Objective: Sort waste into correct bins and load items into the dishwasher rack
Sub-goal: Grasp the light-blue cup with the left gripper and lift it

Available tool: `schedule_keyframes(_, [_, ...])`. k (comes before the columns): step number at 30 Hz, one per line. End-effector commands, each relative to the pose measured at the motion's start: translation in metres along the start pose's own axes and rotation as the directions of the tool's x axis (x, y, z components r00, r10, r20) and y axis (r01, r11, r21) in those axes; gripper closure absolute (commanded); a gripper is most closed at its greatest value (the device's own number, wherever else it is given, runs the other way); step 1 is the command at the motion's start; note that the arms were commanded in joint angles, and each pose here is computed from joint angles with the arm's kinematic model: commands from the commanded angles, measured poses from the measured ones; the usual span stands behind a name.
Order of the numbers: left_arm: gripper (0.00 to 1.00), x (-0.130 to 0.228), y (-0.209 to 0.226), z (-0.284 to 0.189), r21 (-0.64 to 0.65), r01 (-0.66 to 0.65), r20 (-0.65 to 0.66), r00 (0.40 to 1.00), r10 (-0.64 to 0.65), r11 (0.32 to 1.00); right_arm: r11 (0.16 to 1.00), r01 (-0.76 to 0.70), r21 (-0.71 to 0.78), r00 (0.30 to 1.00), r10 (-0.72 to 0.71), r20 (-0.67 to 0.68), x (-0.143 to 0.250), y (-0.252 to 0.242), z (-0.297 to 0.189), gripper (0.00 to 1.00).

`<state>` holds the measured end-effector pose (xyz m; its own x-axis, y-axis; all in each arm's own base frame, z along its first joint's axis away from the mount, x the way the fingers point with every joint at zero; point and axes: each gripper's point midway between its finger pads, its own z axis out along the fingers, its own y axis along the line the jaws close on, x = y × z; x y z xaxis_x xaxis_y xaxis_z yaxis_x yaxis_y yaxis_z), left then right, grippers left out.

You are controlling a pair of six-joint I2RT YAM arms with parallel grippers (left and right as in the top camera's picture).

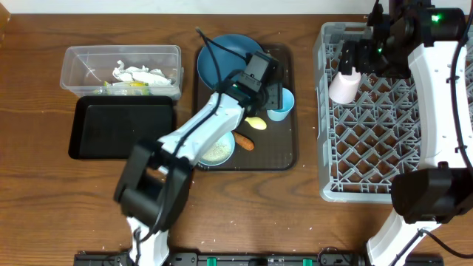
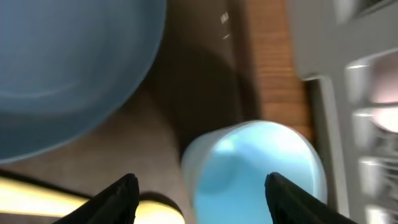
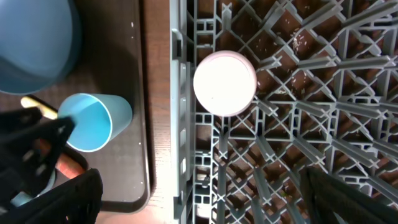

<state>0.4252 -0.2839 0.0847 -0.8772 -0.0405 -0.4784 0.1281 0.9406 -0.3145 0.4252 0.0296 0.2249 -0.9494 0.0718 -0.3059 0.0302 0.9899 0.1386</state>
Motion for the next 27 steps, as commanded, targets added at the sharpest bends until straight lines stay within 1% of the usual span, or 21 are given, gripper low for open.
schedule_keyframes(1, [0.38,0.012,0.017,0.025,-0.063,0.037,-0.027,0.999,-0.039,0.997,1.0,0.018,0.005,1.0,-0.018,0.001,0.0,0.001,-0.002,0.01])
schedule_keyframes(5, [0.73,0.013,0.017,0.027,-0.065,0.036,-0.032,0.999,-0.038,0.997,1.0,0.018,0.005,1.0,-0.018,-0.003,0.002,0.001,-0.001,0.01])
schedule_keyframes(8, [0.91,0.015,0.015,0.026,-0.051,0.037,-0.043,0.998,-0.039,0.998,1.0,0.018,0.005,1.0,-0.018,-0.003,0.002,0.001,-0.001,0.01])
schedule_keyframes(9, [0.94,0.015,0.013,0.025,-0.038,0.04,-0.047,0.998,-0.041,0.999,1.0,0.017,0.005,1.0,-0.017,-0.004,0.002,0.001,-0.001,0.01])
schedule_keyframes(11, [0.94,0.011,0.01,0.017,-0.002,0.05,-0.055,0.997,-0.051,0.999,1.0,0.017,0.005,1.0,-0.017,-0.007,0.003,0.001,-0.001,0.01])
schedule_keyframes(13, [0.94,0.004,0.006,-0.002,0.044,0.071,-0.07,0.995,-0.068,0.997,1.0,0.016,-0.002,1.0,-0.016,-0.012,0.004,0.002,-0.001,0.01])
schedule_keyframes(15, [0.94,-0.003,0.006,-0.026,0.091,0.09,-0.086,0.993,-0.082,0.992,0.999,0.016,-0.042,1.0,-0.017,-0.02,0.005,0.009,0.001,0.01])
schedule_keyframes(17, [0.94,-0.012,0.005,-0.064,0.189,0.096,-0.108,0.991,-0.077,0.977,0.991,0.041,-0.129,0.999,-0.045,-0.022,0.006,0.023,0.006,0.01])
schedule_keyframes(18, [0.94,-0.013,0.005,-0.073,0.219,0.098,-0.115,0.991,-0.074,0.971,0.986,0.053,-0.16,0.998,-0.057,-0.021,0.006,0.028,0.007,0.01])
schedule_keyframes(20, [0.94,-0.02,0.002,-0.106,0.335,0.099,-0.129,0.99,-0.058,0.937,0.955,0.093,-0.282,0.995,-0.099,-0.007,0.006,0.049,0.012,0.01])
schedule_keyframes(21, [0.94,-0.023,0.001,-0.12,0.394,0.098,-0.133,0.99,-0.048,0.914,0.93,0.118,-0.347,0.992,-0.123,0.006,0.006,0.061,0.013,0.01])
schedule_keyframes(22, [0.94,-0.026,-0.002,-0.137,0.47,0.088,-0.132,0.991,-0.029,0.878,0.888,0.156,-0.432,0.987,-0.159,0.03,0.007,0.077,0.013,0.01])
schedule_keyframes(24, [0.94,-0.032,-0.006,-0.168,0.604,0.067,-0.119,0.993,0.007,0.794,0.762,0.254,-0.596,0.965,-0.238,0.107,0.011,0.109,0.007,0.01])
schedule_keyframes(25, [0.94,-0.035,-0.006,-0.183,0.664,0.064,-0.114,0.993,0.015,0.745,0.666,0.324,-0.672,0.943,-0.286,0.172,0.014,0.125,-0.001,0.01])
schedule_keyframes(26, [0.94,-0.037,-0.007,-0.197,0.722,0.06,-0.108,0.994,0.027,0.69,0.55,0.398,-0.735,0.912,-0.323,0.253,0.019,0.141,-0.012,0.01])
schedule_keyframes(27, [0.94,-0.038,-0.008,-0.206,0.761,0.055,-0.103,0.994,0.036,0.647,0.479,0.438,-0.761,0.892,-0.336,0.302,0.023,0.149,-0.018,0.01])
